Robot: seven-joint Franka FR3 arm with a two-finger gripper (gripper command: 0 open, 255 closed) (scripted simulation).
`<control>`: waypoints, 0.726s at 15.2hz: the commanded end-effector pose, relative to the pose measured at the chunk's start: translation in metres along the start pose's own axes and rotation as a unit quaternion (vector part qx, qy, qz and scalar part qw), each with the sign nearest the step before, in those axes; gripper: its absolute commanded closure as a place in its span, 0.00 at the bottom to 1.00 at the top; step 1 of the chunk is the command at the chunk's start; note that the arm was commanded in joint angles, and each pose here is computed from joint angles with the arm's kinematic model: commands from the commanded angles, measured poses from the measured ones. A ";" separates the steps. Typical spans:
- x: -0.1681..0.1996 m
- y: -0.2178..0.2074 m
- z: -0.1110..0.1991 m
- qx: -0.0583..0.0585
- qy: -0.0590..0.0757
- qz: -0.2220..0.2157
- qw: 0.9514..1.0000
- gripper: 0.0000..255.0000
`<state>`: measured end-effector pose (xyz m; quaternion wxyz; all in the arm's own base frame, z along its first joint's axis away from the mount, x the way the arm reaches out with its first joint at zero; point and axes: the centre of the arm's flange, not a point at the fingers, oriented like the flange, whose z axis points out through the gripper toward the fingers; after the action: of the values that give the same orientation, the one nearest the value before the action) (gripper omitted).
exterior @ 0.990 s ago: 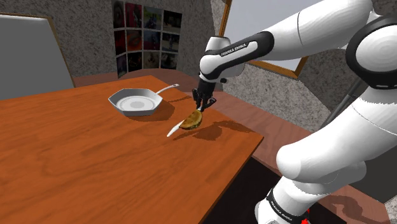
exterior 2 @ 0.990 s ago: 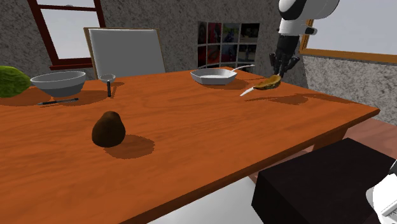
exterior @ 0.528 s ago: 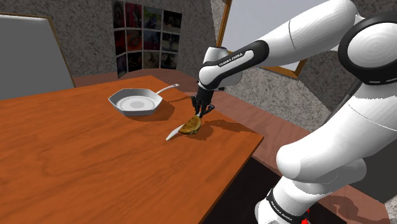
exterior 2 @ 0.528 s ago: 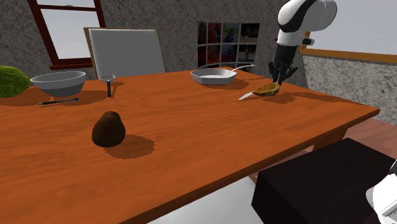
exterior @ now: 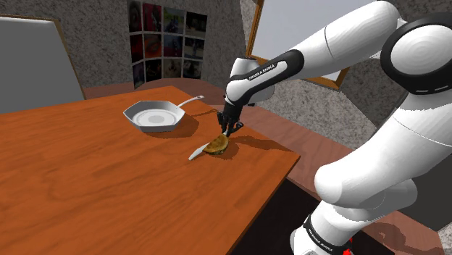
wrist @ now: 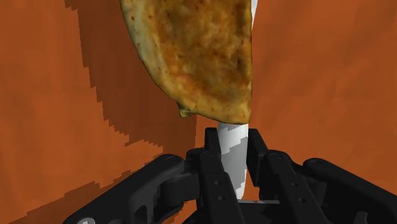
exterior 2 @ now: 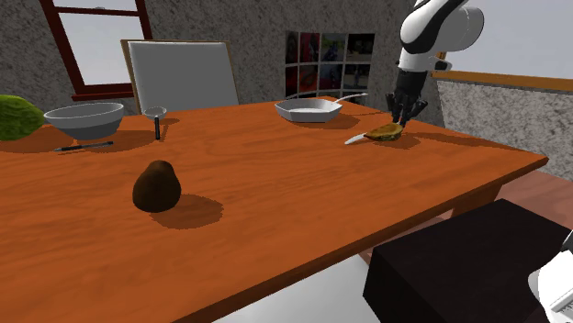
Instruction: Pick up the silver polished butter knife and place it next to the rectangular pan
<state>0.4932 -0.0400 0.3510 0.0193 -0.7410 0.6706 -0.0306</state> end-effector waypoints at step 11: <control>0.000 0.000 -0.050 0.000 0.000 0.000 1.000 0.00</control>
<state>0.4904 -0.0409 0.3864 0.0191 -0.7408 0.6708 -0.0313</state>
